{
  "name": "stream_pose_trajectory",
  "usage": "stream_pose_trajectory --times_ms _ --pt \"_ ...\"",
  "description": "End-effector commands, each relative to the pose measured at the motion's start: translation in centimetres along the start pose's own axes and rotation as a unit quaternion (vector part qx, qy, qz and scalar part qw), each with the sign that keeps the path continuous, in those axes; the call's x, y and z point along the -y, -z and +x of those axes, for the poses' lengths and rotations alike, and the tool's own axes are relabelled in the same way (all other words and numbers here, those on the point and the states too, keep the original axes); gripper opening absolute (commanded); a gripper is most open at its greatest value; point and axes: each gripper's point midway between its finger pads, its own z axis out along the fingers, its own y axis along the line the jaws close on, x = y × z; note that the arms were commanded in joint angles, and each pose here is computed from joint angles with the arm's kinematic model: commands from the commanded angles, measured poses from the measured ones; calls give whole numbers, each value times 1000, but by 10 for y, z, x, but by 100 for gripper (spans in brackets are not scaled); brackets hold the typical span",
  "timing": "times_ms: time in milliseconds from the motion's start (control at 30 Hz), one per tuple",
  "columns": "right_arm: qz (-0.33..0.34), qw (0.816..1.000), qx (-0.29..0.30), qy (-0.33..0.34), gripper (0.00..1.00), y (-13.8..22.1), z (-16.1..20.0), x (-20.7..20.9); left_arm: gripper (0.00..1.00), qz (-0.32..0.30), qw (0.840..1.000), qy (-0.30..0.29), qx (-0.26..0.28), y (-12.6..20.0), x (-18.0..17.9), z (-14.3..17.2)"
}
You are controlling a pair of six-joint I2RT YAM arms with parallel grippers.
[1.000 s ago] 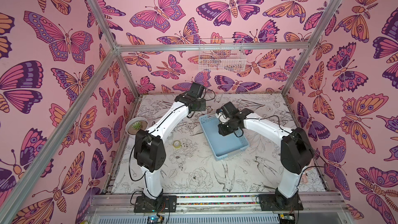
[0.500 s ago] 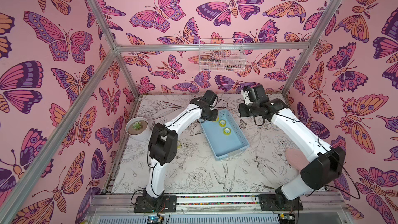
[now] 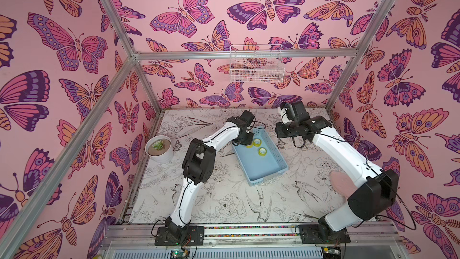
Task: Put the transparent tape into the storage box
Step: Place the tape in the storage box.
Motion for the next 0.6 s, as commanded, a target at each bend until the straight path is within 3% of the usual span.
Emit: stream_pose_trajectory --times_ms 0,367,567 --pt "-11 1000 -1 -3 29 -3 1 -4 0 -27 999 -2 -31 -15 -6 14" --pt "-21 1000 -5 3 29 -5 4 -8 1 -60 997 8 -40 -24 -18 16" --pt "-22 1000 -7 4 29 -5 5 -8 18 -59 997 12 -43 -27 -18 18"
